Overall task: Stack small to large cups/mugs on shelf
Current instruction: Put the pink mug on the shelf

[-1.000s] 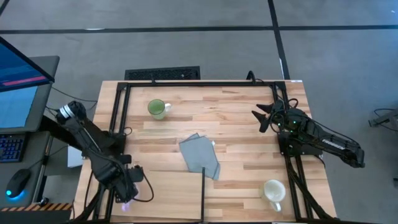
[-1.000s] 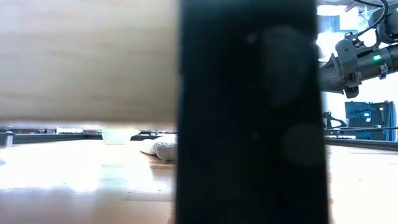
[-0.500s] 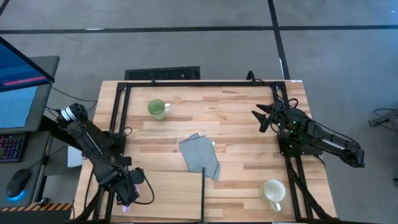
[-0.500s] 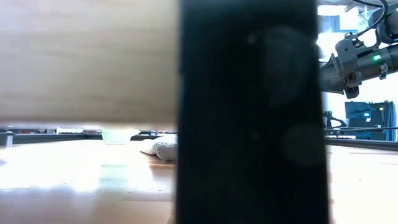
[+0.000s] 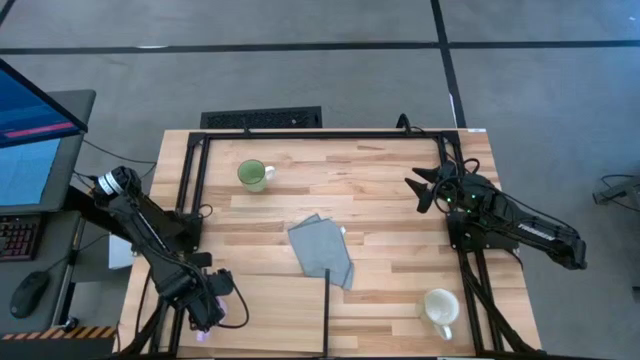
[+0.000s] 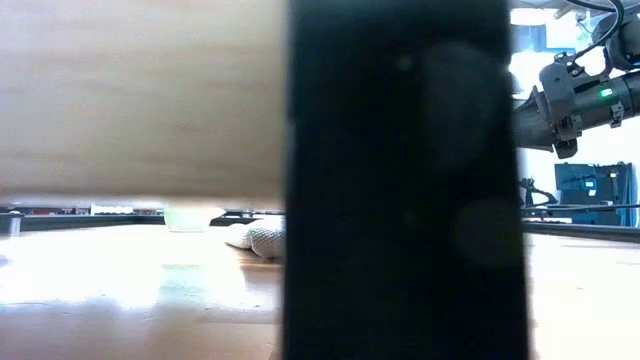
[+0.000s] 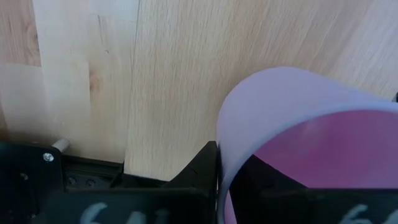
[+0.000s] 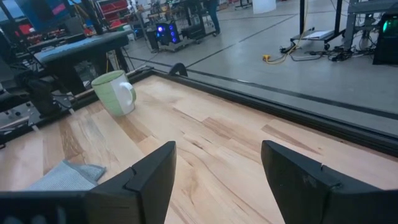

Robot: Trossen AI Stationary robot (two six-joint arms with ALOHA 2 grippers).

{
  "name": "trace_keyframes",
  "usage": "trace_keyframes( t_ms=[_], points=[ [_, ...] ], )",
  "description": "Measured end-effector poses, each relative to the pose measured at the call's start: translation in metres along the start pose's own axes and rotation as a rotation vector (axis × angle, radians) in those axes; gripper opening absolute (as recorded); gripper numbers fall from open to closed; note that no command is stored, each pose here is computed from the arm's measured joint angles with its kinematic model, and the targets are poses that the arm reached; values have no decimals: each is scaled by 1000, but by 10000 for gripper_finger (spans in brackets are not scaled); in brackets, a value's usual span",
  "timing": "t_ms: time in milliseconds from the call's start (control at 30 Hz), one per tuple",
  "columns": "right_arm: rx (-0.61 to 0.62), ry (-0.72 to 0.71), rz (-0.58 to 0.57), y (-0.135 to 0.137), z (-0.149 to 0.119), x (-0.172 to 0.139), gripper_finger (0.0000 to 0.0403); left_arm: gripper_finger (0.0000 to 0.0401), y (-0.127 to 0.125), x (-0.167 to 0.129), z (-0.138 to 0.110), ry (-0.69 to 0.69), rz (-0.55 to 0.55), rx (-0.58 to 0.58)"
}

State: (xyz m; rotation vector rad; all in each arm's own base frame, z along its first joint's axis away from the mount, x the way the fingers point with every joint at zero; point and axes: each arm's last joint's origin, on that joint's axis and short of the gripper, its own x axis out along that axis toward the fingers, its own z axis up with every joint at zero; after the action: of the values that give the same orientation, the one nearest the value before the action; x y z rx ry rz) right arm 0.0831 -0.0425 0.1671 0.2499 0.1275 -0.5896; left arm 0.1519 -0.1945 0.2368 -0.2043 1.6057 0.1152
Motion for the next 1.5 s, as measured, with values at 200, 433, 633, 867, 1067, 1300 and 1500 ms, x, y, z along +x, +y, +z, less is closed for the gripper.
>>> trace_keyframes(
  t_ms=[200, 433, 633, 867, 1067, 1300, 1500],
  points=[
    [0, 0, 0, 0, 0, 0, 260, 20, 0, 0, 0, 0, 0, -8],
    [0, 0, 0, 0, 0, 0, 260, 20, 0, 0, 0, 1, -1, -8],
    [0, 1, 0, 0, 0, 0, 260, 20, 0, 0, 0, 1, -1, -19],
    [0, 1, 0, 0, 0, 0, 260, 20, -1, 0, 1, -5, -14, -18],
    [0, 1, 0, 0, 0, 0, 260, 20, -1, 0, 1, -5, -14, -24],
    [0, 1, 0, 0, 0, 0, 260, 20, -1, 0, 1, -1, -19, -10],
    [0, 1, 0, 0, 0, 0, 260, 38, -2, 0, 1, -4, -27, 18]
  ],
)
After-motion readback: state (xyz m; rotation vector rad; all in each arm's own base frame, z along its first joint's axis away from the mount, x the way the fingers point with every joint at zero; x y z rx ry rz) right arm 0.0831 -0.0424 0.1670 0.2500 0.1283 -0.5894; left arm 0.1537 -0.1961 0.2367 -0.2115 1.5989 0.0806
